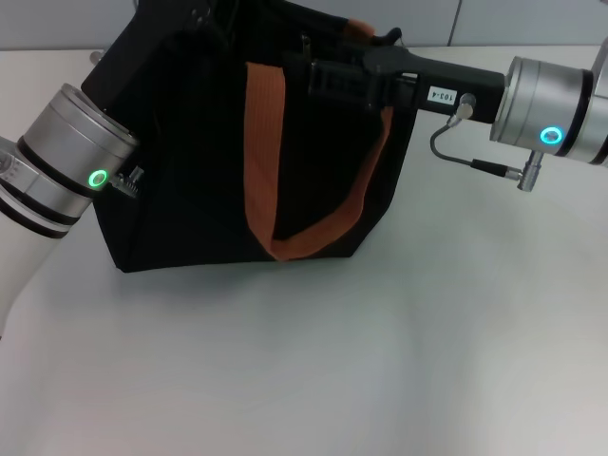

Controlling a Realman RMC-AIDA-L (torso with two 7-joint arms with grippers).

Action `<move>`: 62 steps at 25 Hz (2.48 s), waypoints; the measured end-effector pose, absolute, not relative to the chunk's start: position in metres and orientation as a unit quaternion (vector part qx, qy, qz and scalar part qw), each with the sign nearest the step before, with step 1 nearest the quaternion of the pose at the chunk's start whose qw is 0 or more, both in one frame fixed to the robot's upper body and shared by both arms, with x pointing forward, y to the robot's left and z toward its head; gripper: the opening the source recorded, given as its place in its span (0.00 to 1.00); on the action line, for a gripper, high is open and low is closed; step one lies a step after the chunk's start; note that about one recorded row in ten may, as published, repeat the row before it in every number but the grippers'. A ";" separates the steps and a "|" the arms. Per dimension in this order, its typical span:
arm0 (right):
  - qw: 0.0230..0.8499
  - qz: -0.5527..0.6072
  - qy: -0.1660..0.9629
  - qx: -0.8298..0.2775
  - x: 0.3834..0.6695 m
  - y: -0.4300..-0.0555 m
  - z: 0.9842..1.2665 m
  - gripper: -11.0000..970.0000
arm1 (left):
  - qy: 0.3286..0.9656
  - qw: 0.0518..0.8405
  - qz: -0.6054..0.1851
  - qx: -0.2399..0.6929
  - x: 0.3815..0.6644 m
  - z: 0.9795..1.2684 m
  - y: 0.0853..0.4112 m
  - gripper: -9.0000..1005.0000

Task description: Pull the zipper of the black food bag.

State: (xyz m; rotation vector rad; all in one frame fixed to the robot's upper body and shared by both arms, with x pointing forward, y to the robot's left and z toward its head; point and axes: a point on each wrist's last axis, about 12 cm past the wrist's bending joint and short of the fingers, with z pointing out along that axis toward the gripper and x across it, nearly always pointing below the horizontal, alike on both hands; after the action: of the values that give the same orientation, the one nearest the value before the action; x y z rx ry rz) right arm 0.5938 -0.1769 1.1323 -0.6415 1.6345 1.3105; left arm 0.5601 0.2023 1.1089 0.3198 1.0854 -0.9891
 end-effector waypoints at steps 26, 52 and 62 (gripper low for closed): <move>0.450 0.540 0.670 -0.237 0.593 -0.182 1.130 0.75 | 0.497 0.731 -0.445 0.143 0.562 1.109 0.202 0.14; 0.444 0.535 0.689 -0.207 0.598 -0.183 1.124 0.39 | 0.496 0.731 -0.445 0.144 0.562 1.109 0.201 0.15; 0.449 0.542 0.681 -0.203 0.598 -0.185 1.127 0.38 | 0.497 0.732 -0.444 0.144 0.562 1.109 0.201 0.15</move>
State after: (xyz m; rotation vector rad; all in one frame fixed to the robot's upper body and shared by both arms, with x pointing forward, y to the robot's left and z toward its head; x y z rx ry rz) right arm 0.5976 -0.1847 1.1273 -0.5021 1.6839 1.3401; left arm 0.5624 0.2007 1.1087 0.3164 1.0939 -0.9766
